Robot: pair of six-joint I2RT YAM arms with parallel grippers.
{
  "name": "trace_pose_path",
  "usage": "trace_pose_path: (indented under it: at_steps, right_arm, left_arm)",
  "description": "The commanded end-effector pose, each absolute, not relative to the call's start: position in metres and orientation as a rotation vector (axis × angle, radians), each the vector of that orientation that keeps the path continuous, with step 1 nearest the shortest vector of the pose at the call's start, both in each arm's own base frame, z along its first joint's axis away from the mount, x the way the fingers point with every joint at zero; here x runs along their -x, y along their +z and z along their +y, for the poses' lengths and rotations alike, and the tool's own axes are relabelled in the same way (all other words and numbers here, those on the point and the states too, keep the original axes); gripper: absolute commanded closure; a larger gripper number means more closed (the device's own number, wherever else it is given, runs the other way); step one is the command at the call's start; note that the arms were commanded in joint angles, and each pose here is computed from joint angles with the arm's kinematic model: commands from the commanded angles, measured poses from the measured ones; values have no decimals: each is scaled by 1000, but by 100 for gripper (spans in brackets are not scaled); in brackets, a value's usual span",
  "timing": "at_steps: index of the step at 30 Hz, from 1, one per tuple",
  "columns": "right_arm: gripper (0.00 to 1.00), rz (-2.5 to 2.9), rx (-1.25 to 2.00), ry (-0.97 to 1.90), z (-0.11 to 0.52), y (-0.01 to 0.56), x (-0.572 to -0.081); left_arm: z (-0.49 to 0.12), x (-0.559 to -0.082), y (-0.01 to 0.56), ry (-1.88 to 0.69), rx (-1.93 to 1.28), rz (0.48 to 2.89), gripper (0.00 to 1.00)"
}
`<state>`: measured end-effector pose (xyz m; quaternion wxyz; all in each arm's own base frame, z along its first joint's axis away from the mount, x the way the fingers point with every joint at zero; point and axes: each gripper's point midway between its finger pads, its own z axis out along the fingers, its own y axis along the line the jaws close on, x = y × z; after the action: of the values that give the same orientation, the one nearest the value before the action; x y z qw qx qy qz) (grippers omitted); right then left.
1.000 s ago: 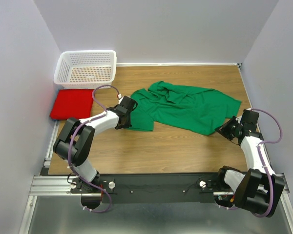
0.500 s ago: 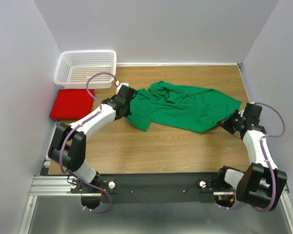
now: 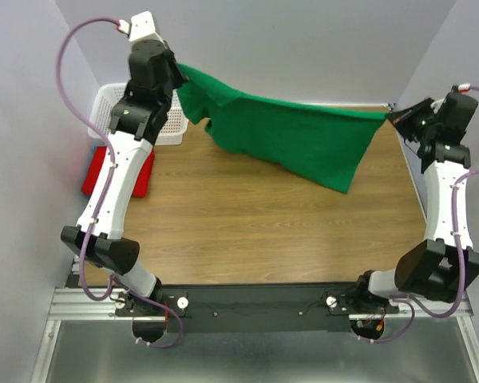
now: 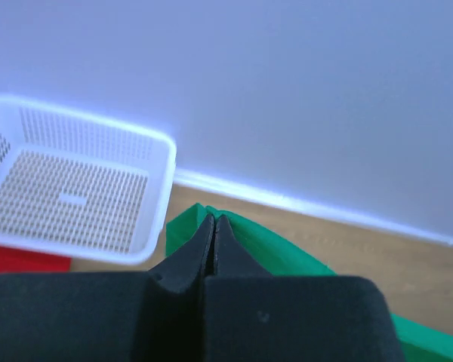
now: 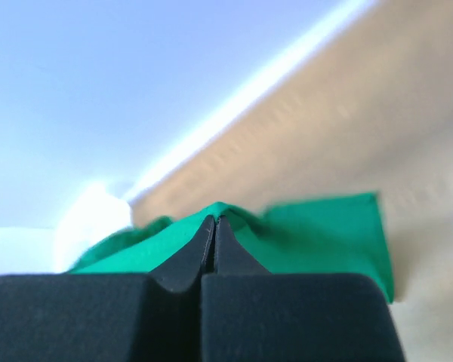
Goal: Fold and stack the t-shirts
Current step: Flatten the tshirt out
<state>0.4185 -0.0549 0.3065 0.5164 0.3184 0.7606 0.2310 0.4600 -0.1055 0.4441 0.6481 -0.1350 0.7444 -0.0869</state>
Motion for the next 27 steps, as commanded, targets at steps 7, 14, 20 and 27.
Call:
trace_pose_path:
  at_steps: [7, 14, 20, 27]
  right_arm:
    - [99, 1488, -409, 427, -49, 495, -385]
    - [99, 1293, -297, 232, -42, 571, -302]
    - [99, 1197, -304, 97, -43, 605, -252]
    - [99, 1235, -268, 55, -37, 590, -253]
  left_arm:
    - [-37, -341, 612, -190, 348, 1201, 100]
    - [5, -206, 669, -247, 344, 906, 100]
    - [24, -149, 682, -228, 326, 817, 100]
    - [16, -172, 669, -181, 292, 896, 100]
